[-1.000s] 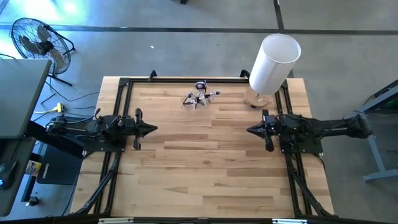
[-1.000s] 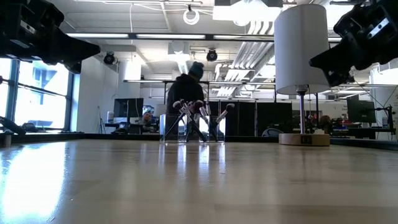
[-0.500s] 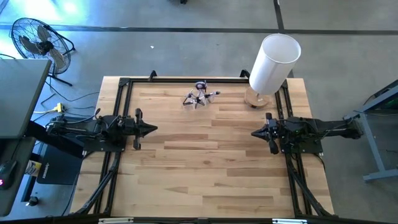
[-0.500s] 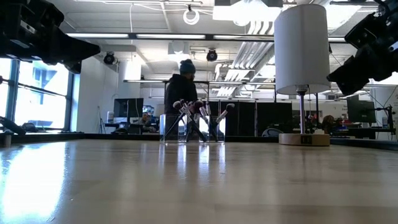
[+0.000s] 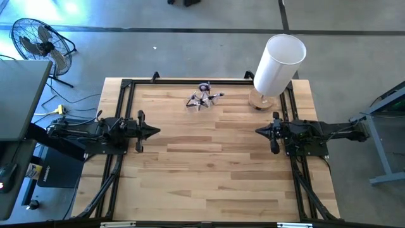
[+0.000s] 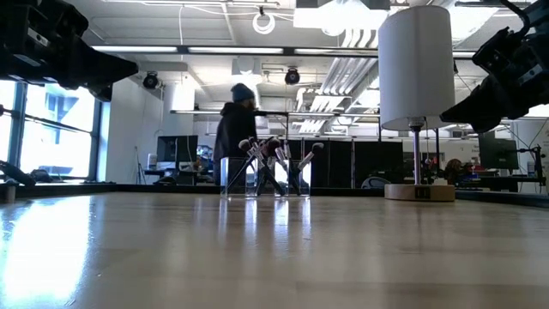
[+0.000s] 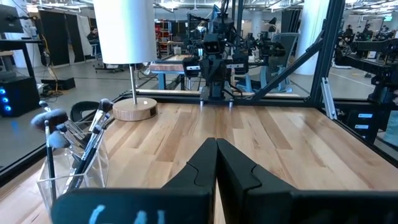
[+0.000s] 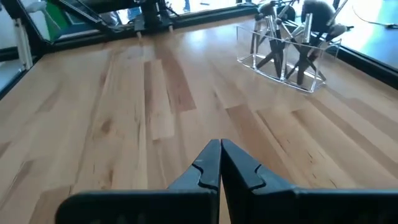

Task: Put items in baskets/containers
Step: Return to Home Position

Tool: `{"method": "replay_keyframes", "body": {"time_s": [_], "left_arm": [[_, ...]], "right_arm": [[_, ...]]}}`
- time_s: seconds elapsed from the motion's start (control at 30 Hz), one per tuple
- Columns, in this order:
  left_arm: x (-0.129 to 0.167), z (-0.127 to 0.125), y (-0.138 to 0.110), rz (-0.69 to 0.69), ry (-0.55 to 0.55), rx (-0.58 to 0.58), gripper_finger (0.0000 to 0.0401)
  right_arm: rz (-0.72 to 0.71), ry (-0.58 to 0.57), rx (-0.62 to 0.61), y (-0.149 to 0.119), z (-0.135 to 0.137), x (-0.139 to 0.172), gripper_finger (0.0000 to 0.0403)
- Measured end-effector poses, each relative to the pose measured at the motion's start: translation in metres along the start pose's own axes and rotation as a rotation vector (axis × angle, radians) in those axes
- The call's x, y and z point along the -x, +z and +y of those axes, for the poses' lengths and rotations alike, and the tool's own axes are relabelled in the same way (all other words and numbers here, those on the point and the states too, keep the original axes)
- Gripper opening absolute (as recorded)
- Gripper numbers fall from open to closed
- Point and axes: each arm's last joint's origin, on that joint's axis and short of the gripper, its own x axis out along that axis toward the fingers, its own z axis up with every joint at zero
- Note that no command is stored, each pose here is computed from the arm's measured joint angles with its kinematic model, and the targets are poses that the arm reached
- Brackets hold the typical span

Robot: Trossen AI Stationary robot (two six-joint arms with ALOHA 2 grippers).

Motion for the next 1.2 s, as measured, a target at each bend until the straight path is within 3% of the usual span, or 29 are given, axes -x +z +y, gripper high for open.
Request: {"method": "replay_keyframes", "body": {"time_s": [1.2], "left_arm": [[0.0, 0.0001, -0.0001, 0.001, 0.002, 0.0, 0.0001]], "right_arm": [[0.0, 0.017, 0.031, 0.0002, 0.0005, 0.0, 0.0]]}}
